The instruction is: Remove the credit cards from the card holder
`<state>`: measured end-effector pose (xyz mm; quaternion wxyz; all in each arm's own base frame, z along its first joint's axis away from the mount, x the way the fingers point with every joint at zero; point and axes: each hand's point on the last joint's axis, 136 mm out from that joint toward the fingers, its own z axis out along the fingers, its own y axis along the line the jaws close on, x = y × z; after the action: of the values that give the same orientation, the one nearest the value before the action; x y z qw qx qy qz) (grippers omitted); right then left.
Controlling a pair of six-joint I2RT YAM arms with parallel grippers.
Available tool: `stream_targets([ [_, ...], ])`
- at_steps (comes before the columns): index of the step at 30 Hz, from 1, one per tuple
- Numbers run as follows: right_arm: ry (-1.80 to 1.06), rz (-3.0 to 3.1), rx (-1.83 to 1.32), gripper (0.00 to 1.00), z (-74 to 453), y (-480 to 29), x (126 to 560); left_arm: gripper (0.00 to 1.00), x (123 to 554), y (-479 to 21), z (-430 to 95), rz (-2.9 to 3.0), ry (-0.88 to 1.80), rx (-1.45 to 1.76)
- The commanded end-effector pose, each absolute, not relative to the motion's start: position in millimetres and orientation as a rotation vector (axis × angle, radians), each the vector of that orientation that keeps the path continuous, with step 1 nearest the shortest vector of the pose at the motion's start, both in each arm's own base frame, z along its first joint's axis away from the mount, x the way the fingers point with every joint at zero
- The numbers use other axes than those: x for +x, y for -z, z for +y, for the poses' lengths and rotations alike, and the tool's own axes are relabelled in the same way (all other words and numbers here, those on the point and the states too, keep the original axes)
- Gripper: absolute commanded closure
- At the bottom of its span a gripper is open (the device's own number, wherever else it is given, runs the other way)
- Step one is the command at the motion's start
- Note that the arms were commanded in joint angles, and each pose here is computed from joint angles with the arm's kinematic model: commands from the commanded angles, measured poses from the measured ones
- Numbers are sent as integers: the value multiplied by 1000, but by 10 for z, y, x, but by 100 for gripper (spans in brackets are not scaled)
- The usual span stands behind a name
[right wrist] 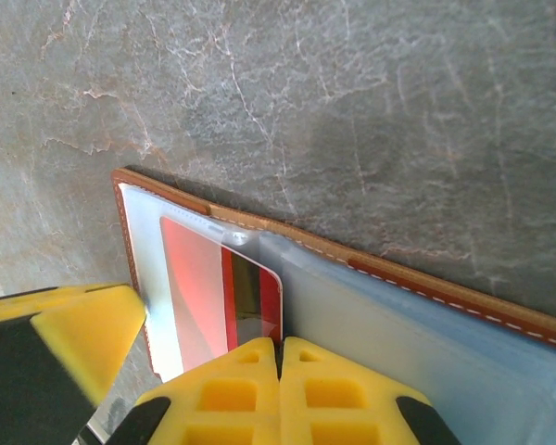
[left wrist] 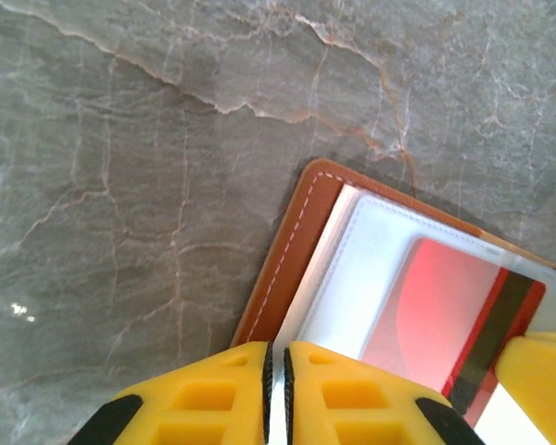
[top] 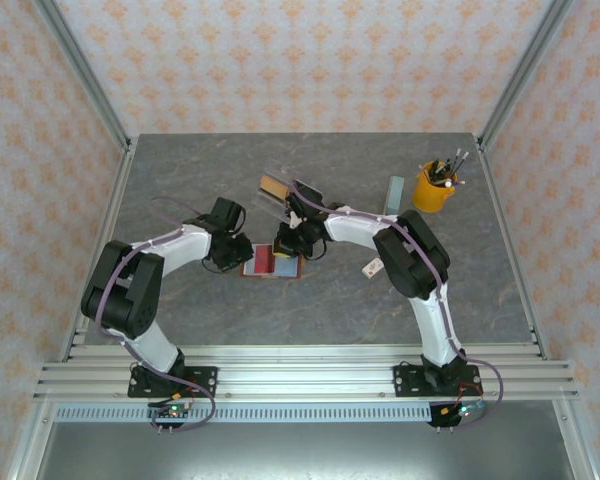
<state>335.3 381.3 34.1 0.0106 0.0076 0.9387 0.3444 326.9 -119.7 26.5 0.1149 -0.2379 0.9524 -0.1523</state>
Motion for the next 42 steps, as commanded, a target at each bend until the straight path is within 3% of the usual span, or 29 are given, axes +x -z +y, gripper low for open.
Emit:
stream_targets([
  [1,-1035,2942,17,94,3742,-331,3322,83,3294,-520,-1234,2760,508,-646],
  [9,-1040,2943,6,91,3751,-321,3322,89,3320,-460,-1422,2786,638,-593],
  [19,-1096,2946,-6,81,3800,-317,3279,94,3153,-23,-1301,2882,514,-725],
  [26,-1195,2930,-25,79,3917,-356,3231,94,3007,137,-1201,2914,436,-787],
  [31,-1260,2891,15,81,3982,-388,3264,94,2986,122,-1190,2909,434,-790],
  [38,-1182,2866,53,94,3828,-443,3304,93,2998,68,-1178,2892,434,-785],
  [42,-1088,2900,37,96,3615,-456,3257,90,3047,-17,-1197,2868,457,-771],
])
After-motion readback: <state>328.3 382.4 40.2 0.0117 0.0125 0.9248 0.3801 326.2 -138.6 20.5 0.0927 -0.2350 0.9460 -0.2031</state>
